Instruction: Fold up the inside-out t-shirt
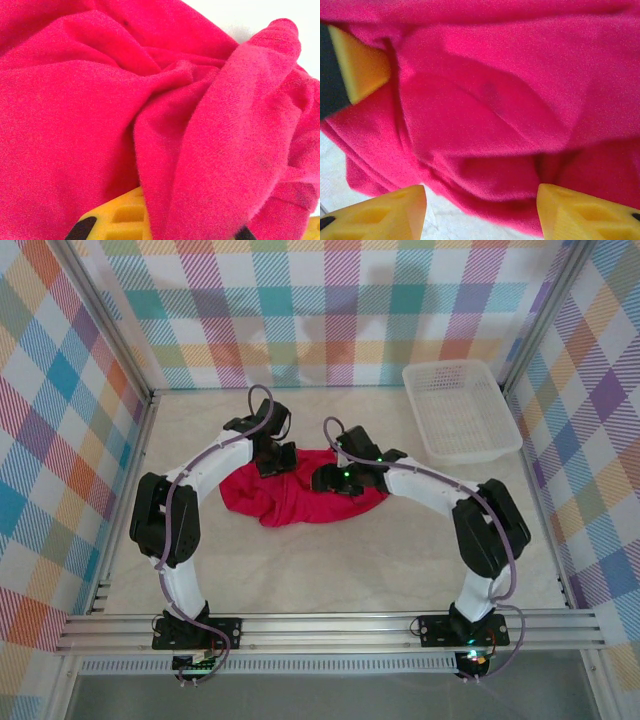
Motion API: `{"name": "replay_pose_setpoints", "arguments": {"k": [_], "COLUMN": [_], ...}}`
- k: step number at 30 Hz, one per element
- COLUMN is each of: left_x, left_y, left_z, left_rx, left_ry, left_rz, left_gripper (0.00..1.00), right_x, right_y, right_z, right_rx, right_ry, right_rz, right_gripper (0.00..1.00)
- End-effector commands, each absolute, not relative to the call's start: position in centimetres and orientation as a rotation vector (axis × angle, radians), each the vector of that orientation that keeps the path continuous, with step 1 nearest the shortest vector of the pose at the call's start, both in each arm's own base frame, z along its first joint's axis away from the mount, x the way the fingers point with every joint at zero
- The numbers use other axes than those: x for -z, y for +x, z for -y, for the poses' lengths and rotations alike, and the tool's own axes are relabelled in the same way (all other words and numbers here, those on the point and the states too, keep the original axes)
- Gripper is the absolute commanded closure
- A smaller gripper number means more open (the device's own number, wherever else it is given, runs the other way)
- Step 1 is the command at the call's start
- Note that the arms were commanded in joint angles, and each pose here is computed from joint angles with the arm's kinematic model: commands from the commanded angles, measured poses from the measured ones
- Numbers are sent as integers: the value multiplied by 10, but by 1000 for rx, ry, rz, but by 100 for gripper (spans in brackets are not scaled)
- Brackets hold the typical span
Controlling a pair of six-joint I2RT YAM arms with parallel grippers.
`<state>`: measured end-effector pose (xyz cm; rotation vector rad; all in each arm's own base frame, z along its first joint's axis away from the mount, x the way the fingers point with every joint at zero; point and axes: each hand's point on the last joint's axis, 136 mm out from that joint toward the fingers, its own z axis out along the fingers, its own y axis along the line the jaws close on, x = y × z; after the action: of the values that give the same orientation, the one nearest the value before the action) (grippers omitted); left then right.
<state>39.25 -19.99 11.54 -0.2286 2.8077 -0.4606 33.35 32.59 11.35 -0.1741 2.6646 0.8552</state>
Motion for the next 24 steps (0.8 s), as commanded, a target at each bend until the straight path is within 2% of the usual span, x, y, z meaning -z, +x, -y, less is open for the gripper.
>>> {"name": "replay_pose_setpoints", "arguments": {"k": [1, 3, 7, 9, 19, 24], "left_x": [-115, -116, -122, -129, -163, -153], "left_y": [392, 391, 391, 392, 402, 400], "left_z": [198, 197, 196, 195, 200, 199], "left_rx": [485, 484, 480, 473, 561, 571], "left_ry": [-264, -263, -252, -241, -227, -237], "left_rz": [-2805, -2803, -2800, -2791, -2726, -2735], "left_gripper": [100, 100, 100, 100, 100, 100], "right_x": [-128, -124, -134, -157, -263, -261], "right_y": [358, 365, 370, 369, 341, 346], "right_z": [-345, -348, -346, -342, -304, -277], "right_rx": [-870, -855, -818, -822, -948, -1052], "right_ry": [-192, -179, -169, -179, -114, 34], "right_rz": [-2583, -2601, -2612, -2578, -2432, -2394], "right_gripper": [42, 51, 86, 98, 100, 100]}}
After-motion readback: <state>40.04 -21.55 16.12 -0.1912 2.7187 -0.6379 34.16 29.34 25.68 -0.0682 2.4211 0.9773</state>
